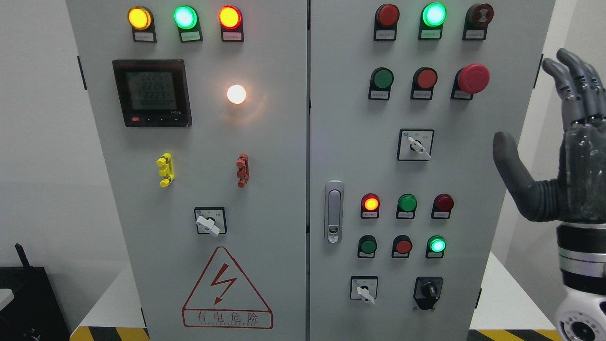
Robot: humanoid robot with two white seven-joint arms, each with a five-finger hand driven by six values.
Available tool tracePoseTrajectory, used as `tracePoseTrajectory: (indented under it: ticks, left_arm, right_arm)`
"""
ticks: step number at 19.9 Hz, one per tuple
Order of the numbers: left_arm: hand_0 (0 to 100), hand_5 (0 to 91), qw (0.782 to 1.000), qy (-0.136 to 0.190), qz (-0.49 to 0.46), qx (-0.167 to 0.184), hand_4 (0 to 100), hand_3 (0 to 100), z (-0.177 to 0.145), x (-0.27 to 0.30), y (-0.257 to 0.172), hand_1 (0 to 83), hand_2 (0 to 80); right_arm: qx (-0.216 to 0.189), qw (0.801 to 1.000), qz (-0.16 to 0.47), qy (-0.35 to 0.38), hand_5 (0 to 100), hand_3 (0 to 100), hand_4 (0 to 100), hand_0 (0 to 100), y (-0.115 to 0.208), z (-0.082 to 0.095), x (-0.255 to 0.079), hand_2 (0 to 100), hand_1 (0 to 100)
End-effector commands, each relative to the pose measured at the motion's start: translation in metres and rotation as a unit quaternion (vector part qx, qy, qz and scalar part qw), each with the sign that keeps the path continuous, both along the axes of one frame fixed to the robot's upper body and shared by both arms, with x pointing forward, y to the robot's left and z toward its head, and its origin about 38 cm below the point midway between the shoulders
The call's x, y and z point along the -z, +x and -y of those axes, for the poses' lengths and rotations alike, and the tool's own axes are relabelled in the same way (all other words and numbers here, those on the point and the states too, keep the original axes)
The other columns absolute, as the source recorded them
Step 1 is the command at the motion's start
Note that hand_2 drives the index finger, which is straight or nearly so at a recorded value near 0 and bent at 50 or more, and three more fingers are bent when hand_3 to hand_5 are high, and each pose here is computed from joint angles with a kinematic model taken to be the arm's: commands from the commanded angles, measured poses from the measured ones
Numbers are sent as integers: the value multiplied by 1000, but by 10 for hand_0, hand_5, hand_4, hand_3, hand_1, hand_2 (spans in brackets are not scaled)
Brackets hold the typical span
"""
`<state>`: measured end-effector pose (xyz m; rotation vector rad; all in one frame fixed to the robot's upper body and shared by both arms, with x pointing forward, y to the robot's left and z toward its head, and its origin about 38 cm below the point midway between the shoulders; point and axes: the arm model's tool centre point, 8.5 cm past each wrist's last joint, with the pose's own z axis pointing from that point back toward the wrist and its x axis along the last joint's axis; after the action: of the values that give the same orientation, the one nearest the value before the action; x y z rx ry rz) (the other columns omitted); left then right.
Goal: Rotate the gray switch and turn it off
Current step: 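Move the raised right hand toward the upper gray rotary switch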
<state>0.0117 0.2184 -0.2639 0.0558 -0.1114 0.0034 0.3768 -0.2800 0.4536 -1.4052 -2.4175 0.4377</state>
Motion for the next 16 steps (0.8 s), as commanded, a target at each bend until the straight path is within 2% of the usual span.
tracePoseTrajectory:
  ticks: [1,10,11,12,13,14,15,16]
  left_arm:
    - [120,0,1000,-1,17,-13,0,0,0,0,14,389,0]
    - [120,0,1000,1,17,-14,0,0,-1,0,14,389,0]
    - [120,0,1000,0,17,-13,0,0,-1,0,14,389,0]
    - [120,0,1000,0,17,-13,0,0,-1,0,14,389,0]
    - [120,0,1000,-1,17,-13,0,0,0,0,14,389,0]
    - [120,0,1000,0,16,-13,0,0,-1,0,14,389,0]
    - [120,0,1000,0,17,-13,0,0,-1,0,14,389,0]
    - [120,0,1000,-1,17,-13,0,0,0,0,14,389,0]
  right_arm:
    - [-2,1000,-3,2,0,0,0,344,1,-1,2,0,96]
    - [-2,1000,-3,8,0,4,0,340,2,0,2,0,124]
    - [-1,1000,3,12,0,61,60,338,1,1,1,0,135]
    - [-1,1000,8,16,31,132,175,335,1,1,1,0,146]
    - [-1,1000,9,17,179,302,300,331,1,2,2,0,177]
    - [-1,1000,8,18,316,437,369,322,2,2,3,4,207]
    - [-1,1000,9,17,392,500,406,318,2,1,3,21,227]
    - [-2,1000,6,19,505,552,494,311,3,2,4,93,254]
